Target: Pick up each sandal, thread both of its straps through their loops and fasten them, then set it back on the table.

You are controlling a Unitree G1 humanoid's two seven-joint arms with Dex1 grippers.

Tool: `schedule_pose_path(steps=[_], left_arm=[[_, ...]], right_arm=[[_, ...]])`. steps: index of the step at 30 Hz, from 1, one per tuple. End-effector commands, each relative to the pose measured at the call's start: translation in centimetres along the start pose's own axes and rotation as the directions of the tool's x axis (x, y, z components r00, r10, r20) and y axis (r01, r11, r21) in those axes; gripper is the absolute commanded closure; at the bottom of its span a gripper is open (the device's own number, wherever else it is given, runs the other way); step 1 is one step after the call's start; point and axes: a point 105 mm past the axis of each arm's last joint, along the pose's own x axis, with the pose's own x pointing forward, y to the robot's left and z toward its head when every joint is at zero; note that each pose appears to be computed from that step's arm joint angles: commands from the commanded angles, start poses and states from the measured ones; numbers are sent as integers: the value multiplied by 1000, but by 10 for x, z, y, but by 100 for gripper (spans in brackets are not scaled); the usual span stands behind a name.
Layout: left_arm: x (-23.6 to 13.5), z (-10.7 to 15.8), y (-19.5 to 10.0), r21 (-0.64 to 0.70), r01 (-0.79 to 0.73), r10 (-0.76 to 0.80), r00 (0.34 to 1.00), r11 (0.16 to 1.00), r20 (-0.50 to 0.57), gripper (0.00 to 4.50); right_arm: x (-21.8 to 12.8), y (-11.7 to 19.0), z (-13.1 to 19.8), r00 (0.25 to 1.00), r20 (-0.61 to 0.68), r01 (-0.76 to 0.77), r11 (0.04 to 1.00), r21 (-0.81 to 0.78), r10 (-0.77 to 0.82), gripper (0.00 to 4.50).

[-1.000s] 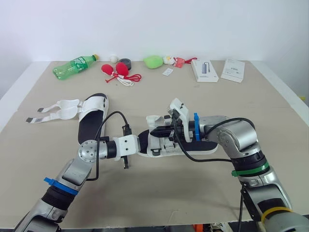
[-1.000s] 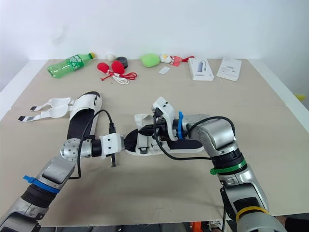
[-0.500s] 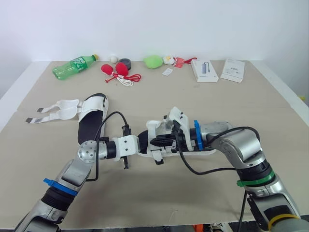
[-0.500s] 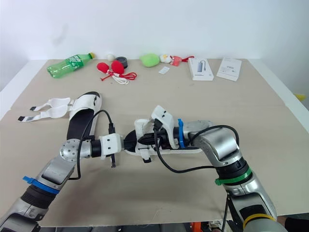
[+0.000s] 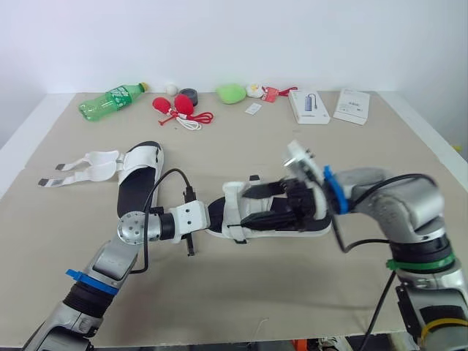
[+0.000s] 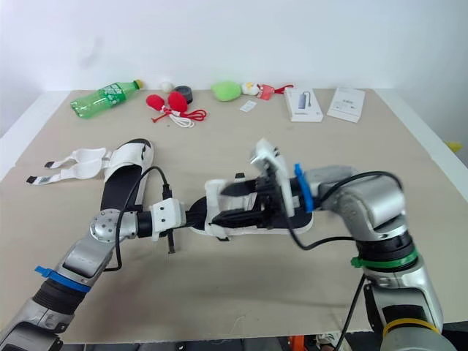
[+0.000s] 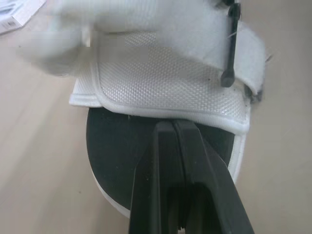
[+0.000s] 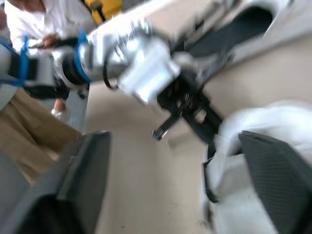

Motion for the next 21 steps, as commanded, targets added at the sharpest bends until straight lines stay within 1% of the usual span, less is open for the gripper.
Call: schedule_pose_path(steps=[1, 4, 6, 10, 14, 21], left_arm=[[-4, -24, -22, -116, 123, -131, 990, 986, -59, 450], [-5, -25, -19, -116, 130, -138, 988, 985, -65, 450], [-5, -25, -17, -113, 133, -141, 988, 985, -67, 450], [-4, -25, -15, -97, 140, -147, 987, 985, -71, 450], [-4, -27, -9, -77, 117, -123, 989, 990, -83, 450], [-2, -24, -8, -71, 112, -117, 990, 991, -74, 450]], right_arm=[[-35, 25, 14, 991, 59, -123, 989, 77, 118, 9], [-31, 38, -12, 988, -3, -154, 977, 146, 156, 9], [-22, 36, -27, 993, -32, -104, 981, 163, 111, 9], [-7, 25, -49, 999, -39, 6, 987, 159, 0, 9], [2, 12, -58, 993, -43, 110, 989, 100, -107, 9], [10, 9, -58, 990, -9, 138, 987, 85, -138, 9]])
